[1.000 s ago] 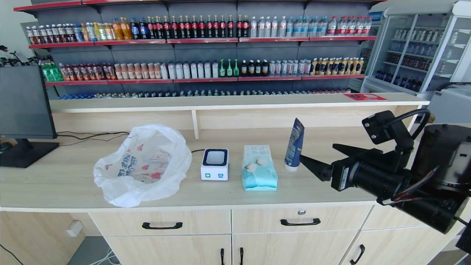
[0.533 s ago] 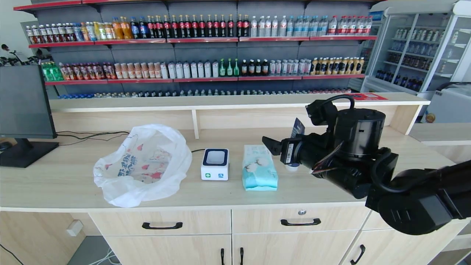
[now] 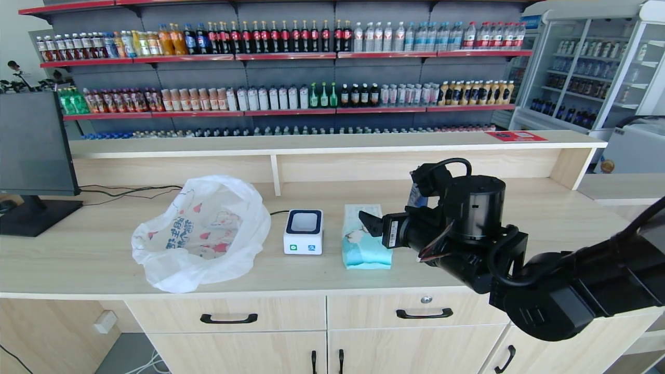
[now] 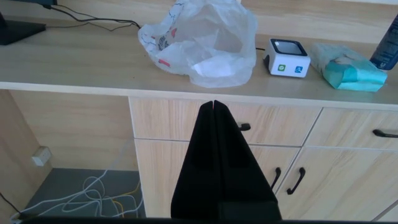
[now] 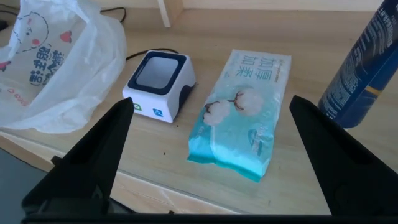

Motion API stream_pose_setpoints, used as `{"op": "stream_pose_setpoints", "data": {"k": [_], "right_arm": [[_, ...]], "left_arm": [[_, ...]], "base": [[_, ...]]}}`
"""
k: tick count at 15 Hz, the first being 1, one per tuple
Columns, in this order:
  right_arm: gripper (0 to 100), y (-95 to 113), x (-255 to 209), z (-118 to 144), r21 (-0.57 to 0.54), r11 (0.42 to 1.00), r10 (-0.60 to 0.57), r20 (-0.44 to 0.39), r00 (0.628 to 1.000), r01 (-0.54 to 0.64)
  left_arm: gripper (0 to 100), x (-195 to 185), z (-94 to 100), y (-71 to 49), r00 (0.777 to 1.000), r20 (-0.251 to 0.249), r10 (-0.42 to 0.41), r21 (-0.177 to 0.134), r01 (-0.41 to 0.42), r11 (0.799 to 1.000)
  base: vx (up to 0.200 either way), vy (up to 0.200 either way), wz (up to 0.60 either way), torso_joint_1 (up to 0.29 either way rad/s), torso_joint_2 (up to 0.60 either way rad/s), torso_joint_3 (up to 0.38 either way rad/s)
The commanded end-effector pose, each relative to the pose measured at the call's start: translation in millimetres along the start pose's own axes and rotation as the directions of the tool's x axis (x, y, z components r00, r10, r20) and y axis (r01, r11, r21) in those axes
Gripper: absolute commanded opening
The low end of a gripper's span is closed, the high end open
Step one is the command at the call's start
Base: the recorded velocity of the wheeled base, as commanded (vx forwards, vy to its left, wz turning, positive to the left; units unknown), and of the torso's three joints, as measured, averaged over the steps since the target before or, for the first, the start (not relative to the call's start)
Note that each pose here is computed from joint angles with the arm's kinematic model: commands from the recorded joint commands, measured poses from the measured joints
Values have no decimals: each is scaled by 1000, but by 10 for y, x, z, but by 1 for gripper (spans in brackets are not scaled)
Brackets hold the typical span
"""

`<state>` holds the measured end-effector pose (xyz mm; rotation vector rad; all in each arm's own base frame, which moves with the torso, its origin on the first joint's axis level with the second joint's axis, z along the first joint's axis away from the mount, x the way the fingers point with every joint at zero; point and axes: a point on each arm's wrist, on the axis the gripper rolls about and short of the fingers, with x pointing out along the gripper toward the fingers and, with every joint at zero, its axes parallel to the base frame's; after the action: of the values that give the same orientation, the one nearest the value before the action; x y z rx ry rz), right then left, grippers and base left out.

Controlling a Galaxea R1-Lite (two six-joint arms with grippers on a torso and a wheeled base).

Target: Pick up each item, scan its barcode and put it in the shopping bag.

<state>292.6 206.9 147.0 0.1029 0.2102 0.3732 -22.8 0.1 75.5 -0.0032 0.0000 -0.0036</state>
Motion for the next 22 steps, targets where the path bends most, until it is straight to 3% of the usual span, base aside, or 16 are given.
{"op": "stream_pose_setpoints", "data": {"k": [1, 9, 13, 22], "right_arm": [[100, -19, -14, -92, -3, 1000, 0, -16, 1000, 0], [100, -133, 29, -30, 8, 1000, -26, 7, 1000, 26], [100, -11, 240, -4, 9, 1000, -2, 20, 1000, 2], [100, 42, 441, 117, -21, 999, -30, 75, 997, 31]], "left_arm": [[0, 0, 0, 0, 1000, 0, 1, 0, -1, 1000], [0, 0, 0, 0, 1000, 0, 1, -1, -1, 1000], [0, 0, 0, 0, 1000, 0, 1, -1, -1, 1000], [0, 0, 0, 0, 1000, 0, 1, -1, -1, 1000]], "base": [[0, 0, 0, 0, 0, 0], [0, 0, 0, 0, 0, 0], [0, 0, 0, 0, 0, 0], [0, 0, 0, 1, 1, -68]]}}
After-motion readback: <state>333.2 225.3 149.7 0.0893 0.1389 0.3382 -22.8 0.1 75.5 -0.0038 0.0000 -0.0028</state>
